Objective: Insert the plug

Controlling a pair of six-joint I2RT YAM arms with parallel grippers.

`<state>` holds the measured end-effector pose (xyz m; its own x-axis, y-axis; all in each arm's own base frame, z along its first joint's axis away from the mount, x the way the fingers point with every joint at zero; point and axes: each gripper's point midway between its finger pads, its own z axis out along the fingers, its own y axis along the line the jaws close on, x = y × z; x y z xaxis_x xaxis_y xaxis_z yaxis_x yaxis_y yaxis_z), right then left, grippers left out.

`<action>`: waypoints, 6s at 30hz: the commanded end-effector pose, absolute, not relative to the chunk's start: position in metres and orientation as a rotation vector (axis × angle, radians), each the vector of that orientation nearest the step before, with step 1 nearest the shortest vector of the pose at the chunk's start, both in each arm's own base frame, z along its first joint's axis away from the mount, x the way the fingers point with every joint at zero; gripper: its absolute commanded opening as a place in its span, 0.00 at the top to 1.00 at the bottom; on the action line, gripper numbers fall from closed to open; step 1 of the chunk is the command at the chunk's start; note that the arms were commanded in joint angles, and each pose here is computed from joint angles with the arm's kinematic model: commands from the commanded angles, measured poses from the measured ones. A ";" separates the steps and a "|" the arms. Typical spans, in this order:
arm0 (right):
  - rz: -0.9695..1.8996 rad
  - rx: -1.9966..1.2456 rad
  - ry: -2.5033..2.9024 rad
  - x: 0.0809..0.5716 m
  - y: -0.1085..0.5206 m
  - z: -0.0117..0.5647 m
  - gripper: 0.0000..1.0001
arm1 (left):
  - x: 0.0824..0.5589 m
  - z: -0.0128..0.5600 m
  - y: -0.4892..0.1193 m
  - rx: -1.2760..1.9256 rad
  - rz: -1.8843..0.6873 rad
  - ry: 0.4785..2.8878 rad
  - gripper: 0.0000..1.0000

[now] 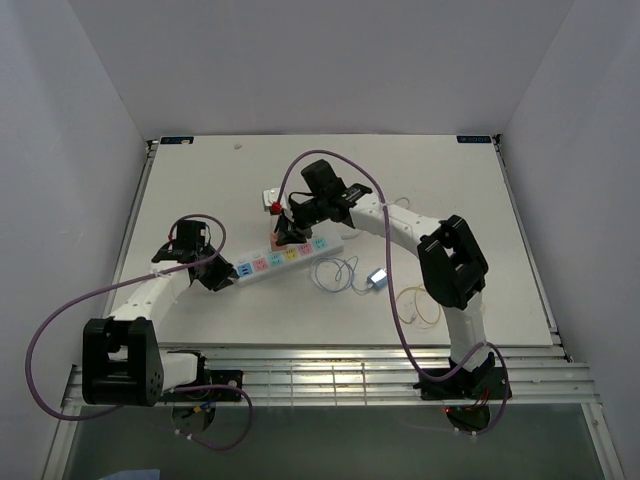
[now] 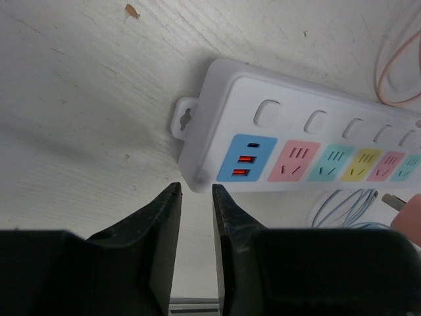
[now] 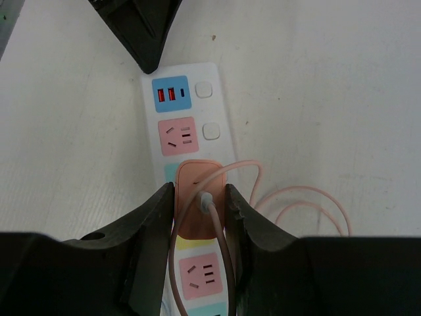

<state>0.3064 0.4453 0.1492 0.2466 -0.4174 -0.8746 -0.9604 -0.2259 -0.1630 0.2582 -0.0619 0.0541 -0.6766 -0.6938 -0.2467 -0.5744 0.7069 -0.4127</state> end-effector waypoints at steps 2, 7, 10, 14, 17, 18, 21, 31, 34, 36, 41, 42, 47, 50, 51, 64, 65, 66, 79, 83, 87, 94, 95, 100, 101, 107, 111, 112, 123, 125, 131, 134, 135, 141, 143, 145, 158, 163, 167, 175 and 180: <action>0.937 -1.774 1.156 0.301 0.471 0.170 0.92 | 0.263 0.050 -0.064 -0.990 -0.451 2.523 0.65; 0.904 -1.810 1.121 0.295 0.483 0.157 0.92 | 0.264 0.046 -0.060 -1.013 -0.422 2.518 0.66; 0.911 -1.828 1.079 0.292 0.486 0.154 0.92 | 0.264 0.045 -0.059 -1.023 -0.420 2.510 0.66; 0.908 -1.842 1.019 0.288 0.495 0.154 0.92 | 0.265 0.046 -0.058 -1.024 -0.408 2.504 0.67; 0.907 -1.858 0.972 0.285 0.502 0.154 0.92 | 0.264 0.045 -0.058 -1.026 -0.407 2.508 0.67; 0.899 -1.868 0.959 0.285 0.503 0.153 0.92 | 0.264 0.045 -0.058 -1.026 -0.407 2.508 0.67; 0.903 -1.894 0.915 0.282 0.507 0.150 0.92 | 0.264 0.046 -0.057 -1.028 -0.402 2.510 0.68; 0.918 -1.955 0.880 0.275 0.513 0.138 0.92 | 0.264 0.048 -0.055 -1.031 -0.390 2.504 0.68; 0.907 -1.968 0.891 0.274 0.512 0.130 0.92 | 0.263 0.047 -0.055 -1.032 -0.389 2.507 0.68; 0.908 -1.971 0.893 0.274 0.512 0.129 0.92 | 0.263 0.047 -0.055 -1.030 -0.388 2.506 0.68; 0.889 -1.985 0.895 0.276 0.511 0.123 0.92 | 0.262 0.047 -0.056 -1.028 -0.389 2.509 0.68; 0.871 -1.985 0.904 0.279 0.510 0.121 0.92 | 0.262 0.047 -0.055 -1.029 -0.387 2.508 0.68; 0.850 -1.991 0.908 0.283 0.511 0.115 0.92 | 0.261 0.047 -0.056 -1.028 -0.389 2.514 0.68; 0.831 -1.989 0.912 0.286 0.512 0.113 0.92 | 0.262 0.048 -0.056 -1.022 -0.391 2.513 0.68; 0.824 -1.991 0.919 0.287 0.511 0.111 0.92 | 0.262 0.049 -0.056 -1.019 -0.392 2.511 0.68; 0.885 -2.010 0.919 0.278 0.510 0.098 0.92 | 0.262 0.047 -0.058 -1.015 -0.407 2.524 0.68; 0.892 -2.011 0.928 0.277 0.510 0.095 0.92 | 0.263 0.048 -0.058 -1.014 -0.408 2.522 0.68; 0.887 -2.014 0.945 0.278 0.510 0.089 0.92 | 0.263 0.048 -0.059 -1.014 -0.412 2.524 0.68; 0.923 -2.050 1.166 0.277 0.501 0.040 0.92 | 0.262 0.047 -0.064 -1.002 -0.449 2.529 0.68; 0.810 -2.087 1.204 0.281 0.494 0.028 0.92 | 0.262 0.047 -0.064 -1.002 -0.453 2.530 0.68; 0.748 -2.127 1.228 0.277 0.489 0.018 0.92 | 0.262 0.047 -0.063 -1.005 -0.448 2.528 0.69; 0.832 -2.113 1.350 0.272 0.474 0.002 0.92 | 0.261 0.048 -0.062 -1.010 -0.436 2.520 0.69; 0.866 -2.093 1.366 0.275 0.471 0.002 0.92 | 0.261 0.048 -0.061 -1.009 -0.433 2.521 0.69; 0.932 -2.070 1.386 0.278 0.471 0.012 0.92 | 0.263 0.051 -0.060 -1.015 -0.429 2.510 0.69; 0.946 -2.060 1.399 0.279 0.469 0.015 0.92 | 0.264 0.053 -0.060 -1.013 -0.430 2.504 0.69; 1.035 -2.018 1.392 0.280 0.471 0.028 0.92 | 0.267 0.059 -0.059 -1.017 -0.432 2.478 0.69; 0.963 -2.051 1.433 0.279 0.478 0.019 0.92 | 0.267 0.064 -0.056 -1.023 -0.420 2.452 0.68; 0.945 -2.061 1.438 0.278 0.479 0.017 0.92 | 0.267 0.065 -0.056 -1.029 -0.419 2.447 0.68; 0.886 -2.082 1.515 0.257 0.483 0.003 0.92 | 0.266 0.061 -0.054 -1.082 -0.409 2.432 0.66; 0.909 -2.003 1.513 0.262 0.488 0.016 0.92 | 0.267 0.059 -0.054 -1.089 -0.410 2.427 0.66; 0.948 -1.915 1.631 0.268 0.473 0.000 0.92 | 0.269 0.057 -0.051 -1.114 -0.392 2.408 0.66; 0.928 -1.891 1.648 0.269 0.470 -0.006 0.92 | 0.270 0.052 -0.049 -1.131 -0.375 2.405 0.66; 0.923 -1.877 1.651 0.270 0.471 -0.006 0.92 | 0.270 0.050 -0.048 -1.136 -0.362 2.410 0.66; 0.887 -1.852 1.709 0.267 0.460 -0.016 0.92 | 0.266 0.032 -0.038 -1.187 -0.268 2.416 0.69; 0.885 -1.841 1.714 0.267 0.460 -0.017 0.92 | 0.264 0.026 -0.037 -1.194 -0.250 2.435 0.70; 0.860 -1.846 1.712 0.265 0.462 -0.017 0.92 | 0.261 0.020 -0.037 -1.201 -0.241 2.449 0.70; 0.617 -1.972 1.792 0.255 0.455 -0.049 0.92 | 0.261 0.017 -0.037 -1.207 -0.240 2.454 0.71; 0.627 -1.976 1.842 0.248 0.447 -0.064 0.92 | 0.261 0.018 -0.037 -1.205 -0.240 2.453 0.71; 0.656 -1.929 1.847 0.242 0.446 -0.063 0.92 | 0.262 0.022 -0.036 -1.203 -0.240 2.443 0.72; 0.660 -1.922 1.966 0.233 0.438 -0.075 0.92 | 0.265 0.025 -0.038 -1.200 -0.259 2.439 0.71; 0.648 -1.899 1.981 0.231 0.434 -0.080 0.92 | 0.265 0.026 -0.038 -1.193 -0.259 2.437 0.71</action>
<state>0.2984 0.5279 0.0769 0.2089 -0.4986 -0.8413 -0.9740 -0.0288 -0.2248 0.2877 -0.0440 0.0434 -0.5213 -0.7961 -0.3074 -0.6709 0.6050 -0.4289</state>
